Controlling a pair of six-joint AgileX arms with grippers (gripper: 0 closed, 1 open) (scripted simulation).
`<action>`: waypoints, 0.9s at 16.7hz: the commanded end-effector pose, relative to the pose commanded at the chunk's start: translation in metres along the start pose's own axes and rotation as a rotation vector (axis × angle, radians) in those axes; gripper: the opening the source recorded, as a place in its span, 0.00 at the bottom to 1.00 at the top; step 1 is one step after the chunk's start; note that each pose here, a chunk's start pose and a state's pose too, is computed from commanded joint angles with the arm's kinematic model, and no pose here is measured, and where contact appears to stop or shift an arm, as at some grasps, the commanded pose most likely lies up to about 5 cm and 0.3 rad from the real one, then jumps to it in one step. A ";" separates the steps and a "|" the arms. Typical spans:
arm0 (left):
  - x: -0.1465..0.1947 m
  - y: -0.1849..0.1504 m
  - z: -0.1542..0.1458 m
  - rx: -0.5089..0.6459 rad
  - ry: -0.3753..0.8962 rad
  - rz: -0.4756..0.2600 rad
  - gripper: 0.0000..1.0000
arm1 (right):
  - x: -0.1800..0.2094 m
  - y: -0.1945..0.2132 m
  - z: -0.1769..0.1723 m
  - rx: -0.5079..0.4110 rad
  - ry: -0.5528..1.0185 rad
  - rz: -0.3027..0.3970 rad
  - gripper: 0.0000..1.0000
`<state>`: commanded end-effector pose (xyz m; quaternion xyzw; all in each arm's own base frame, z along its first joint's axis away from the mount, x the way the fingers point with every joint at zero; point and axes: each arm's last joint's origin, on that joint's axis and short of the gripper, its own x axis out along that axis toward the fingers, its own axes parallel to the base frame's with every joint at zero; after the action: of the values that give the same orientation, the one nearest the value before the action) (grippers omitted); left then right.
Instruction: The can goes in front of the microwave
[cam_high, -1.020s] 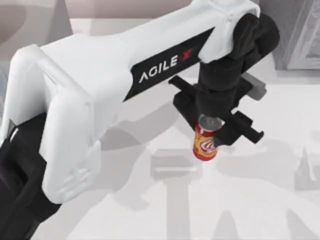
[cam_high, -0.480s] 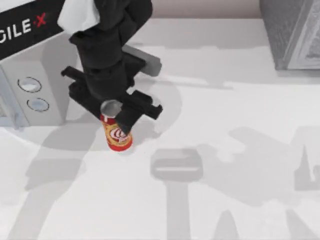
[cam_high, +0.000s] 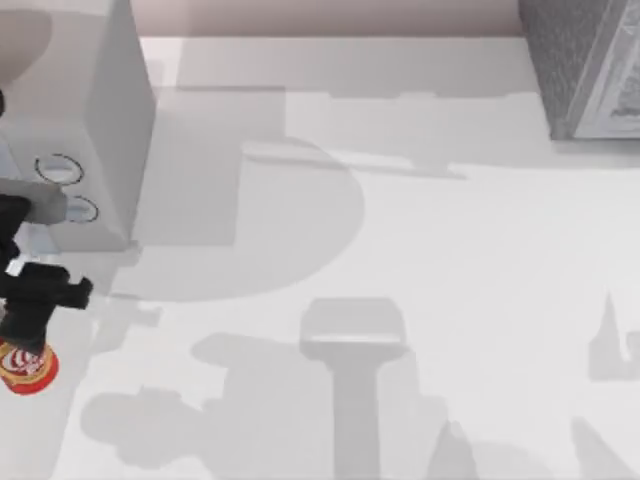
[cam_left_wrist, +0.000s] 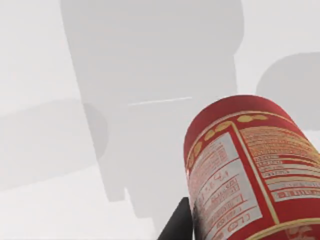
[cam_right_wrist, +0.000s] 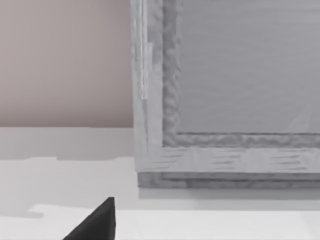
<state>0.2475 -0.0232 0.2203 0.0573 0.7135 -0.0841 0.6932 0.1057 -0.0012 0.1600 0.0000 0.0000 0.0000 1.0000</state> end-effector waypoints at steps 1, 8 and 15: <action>0.003 0.011 -0.011 -0.049 -0.008 0.010 0.00 | 0.000 0.000 0.000 0.000 0.000 0.000 1.00; 0.011 0.036 -0.036 -0.180 -0.031 0.046 0.00 | 0.000 0.000 0.000 0.000 0.000 0.000 1.00; 0.017 0.037 -0.036 -0.179 -0.030 0.046 0.00 | 0.000 0.000 0.000 0.000 0.000 0.000 1.00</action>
<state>0.2192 0.0191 0.2025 0.0103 0.7061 -0.0051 0.7080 0.1057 -0.0012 0.1600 0.0000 0.0000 0.0000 1.0000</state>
